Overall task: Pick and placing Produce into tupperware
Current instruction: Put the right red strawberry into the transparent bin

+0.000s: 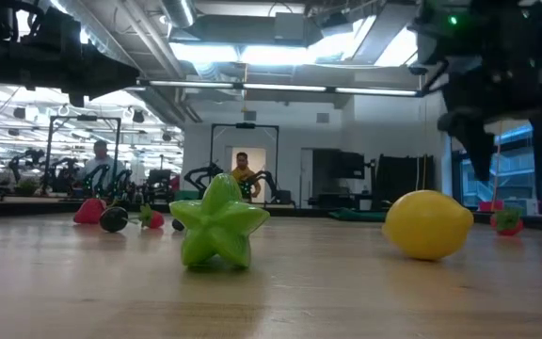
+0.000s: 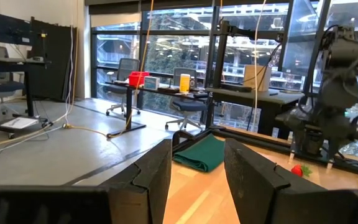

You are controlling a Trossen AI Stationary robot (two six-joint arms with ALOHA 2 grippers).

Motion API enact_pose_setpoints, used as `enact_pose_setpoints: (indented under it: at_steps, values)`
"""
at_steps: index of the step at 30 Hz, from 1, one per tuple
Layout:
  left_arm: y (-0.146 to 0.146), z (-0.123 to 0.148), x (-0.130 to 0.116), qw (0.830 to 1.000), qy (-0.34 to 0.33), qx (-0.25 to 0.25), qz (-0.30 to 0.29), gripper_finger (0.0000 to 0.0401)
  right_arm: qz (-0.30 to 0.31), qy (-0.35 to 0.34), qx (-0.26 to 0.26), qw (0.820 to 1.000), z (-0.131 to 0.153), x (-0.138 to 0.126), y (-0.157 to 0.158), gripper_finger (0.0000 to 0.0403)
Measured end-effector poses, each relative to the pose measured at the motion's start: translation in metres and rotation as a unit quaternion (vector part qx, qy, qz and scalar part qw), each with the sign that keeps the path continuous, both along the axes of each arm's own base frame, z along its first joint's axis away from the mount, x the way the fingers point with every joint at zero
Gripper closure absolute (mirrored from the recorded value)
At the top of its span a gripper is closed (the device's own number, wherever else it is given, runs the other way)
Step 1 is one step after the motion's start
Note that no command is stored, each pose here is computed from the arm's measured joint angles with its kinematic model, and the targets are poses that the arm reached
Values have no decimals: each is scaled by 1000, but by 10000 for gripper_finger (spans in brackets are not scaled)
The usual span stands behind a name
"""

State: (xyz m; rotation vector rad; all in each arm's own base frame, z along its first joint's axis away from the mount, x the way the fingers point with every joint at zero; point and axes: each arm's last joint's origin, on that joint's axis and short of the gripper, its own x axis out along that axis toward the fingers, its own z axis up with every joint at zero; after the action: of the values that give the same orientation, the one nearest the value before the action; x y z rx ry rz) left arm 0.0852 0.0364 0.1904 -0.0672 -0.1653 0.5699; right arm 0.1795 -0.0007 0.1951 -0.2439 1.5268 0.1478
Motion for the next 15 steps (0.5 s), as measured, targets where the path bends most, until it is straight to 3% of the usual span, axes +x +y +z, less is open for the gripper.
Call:
enact_pose_setpoints:
  at_steps: [5, 11, 15]
  values:
    - [0, 0, 0, 1000, 0, 0, 0, 261, 4, -33, -91, 995, -10, 3, -3, 71]
    - [0, 0, 0, 1000, 0, -1, 0, 261, 46, -22, -28, 998, -16, 0, 1, 108]
    - [0, 0, 0, 1000, -1, -1, 0, 261, 50, -27, -26, 998, -17, 1, 1, 117]
